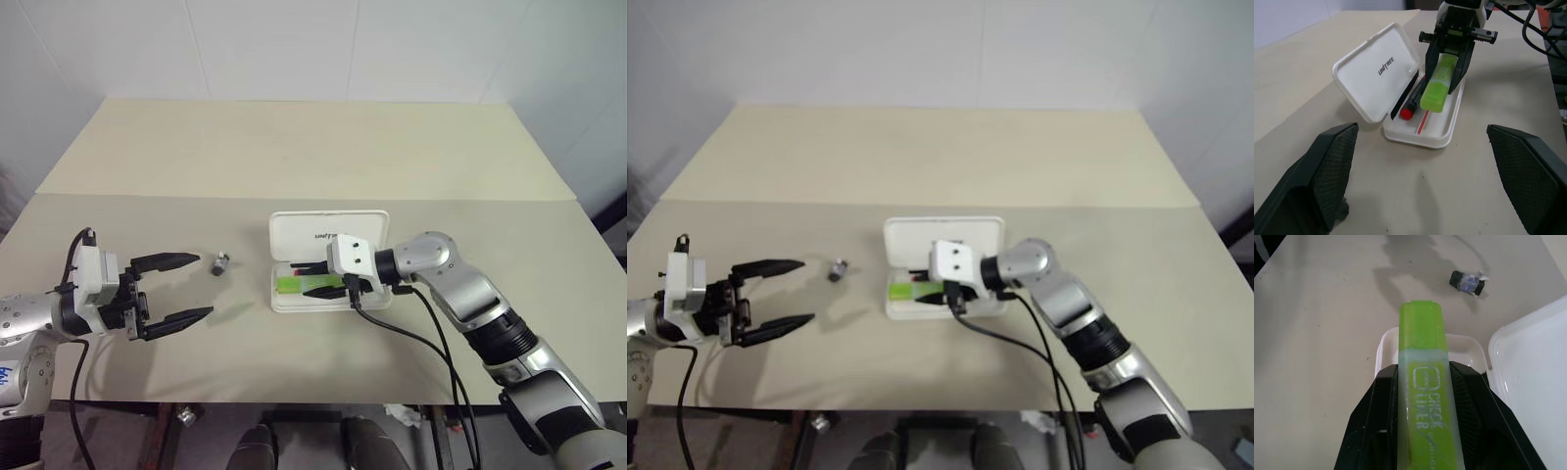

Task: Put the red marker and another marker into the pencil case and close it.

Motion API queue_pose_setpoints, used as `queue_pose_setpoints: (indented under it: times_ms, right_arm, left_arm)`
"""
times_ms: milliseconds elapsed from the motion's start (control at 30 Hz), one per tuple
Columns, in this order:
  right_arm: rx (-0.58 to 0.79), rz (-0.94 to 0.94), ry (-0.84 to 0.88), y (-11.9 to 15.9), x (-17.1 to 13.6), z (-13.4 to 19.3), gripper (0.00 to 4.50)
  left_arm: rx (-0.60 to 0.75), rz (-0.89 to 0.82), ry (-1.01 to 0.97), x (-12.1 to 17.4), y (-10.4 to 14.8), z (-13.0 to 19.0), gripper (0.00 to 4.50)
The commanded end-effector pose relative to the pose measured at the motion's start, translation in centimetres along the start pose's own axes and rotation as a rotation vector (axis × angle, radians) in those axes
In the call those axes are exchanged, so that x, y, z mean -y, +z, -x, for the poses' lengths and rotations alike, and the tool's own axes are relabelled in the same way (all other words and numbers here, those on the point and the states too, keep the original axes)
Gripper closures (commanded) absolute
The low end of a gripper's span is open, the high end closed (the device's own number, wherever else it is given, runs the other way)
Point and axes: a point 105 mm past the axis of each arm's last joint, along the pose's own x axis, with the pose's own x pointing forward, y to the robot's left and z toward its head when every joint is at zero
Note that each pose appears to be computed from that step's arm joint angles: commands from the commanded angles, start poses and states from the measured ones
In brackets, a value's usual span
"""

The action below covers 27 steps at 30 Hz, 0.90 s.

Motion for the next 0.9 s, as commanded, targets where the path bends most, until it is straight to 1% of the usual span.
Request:
queue_pose_setpoints:
  times_ms: [33,433,500,600,733,767,900]
  right_arm:
    - [0.013,0.045,0.010,0.7,0.1,-0.3,3.37]
    - [0.005,0.009,0.018,-0.1,-0.2,-0.6,3.37]
    - [0.003,0.006,0.017,-0.2,-0.3,-0.6,2.61]
    - [-0.001,0.002,0.013,-0.3,-0.2,-0.6,1.69]
    - [0.001,0.008,0.008,-0.2,-0.1,-0.3,0.21]
    - [0.005,0.013,0.006,0.0,0.1,-0.1,0.02]
    - [0.022,0.022,-0.003,0.4,0.4,0.4,0.02]
  left_arm:
    - [-0.002,-0.033,0.015,-0.1,0.7,1.1,0.00]
    - [-0.010,-0.037,0.024,-0.3,0.6,1.1,0.00]
    - [-0.010,-0.039,0.027,-0.3,0.6,1.1,0.00]
    - [-0.009,-0.043,0.031,-0.4,0.6,1.1,0.00]
    - [-0.009,-0.046,0.034,-0.4,0.6,1.0,0.00]
    - [-0.009,-0.047,0.036,-0.4,0.6,1.0,0.00]
    - [-0.010,-0.062,0.059,-0.5,0.6,0.9,0.00]
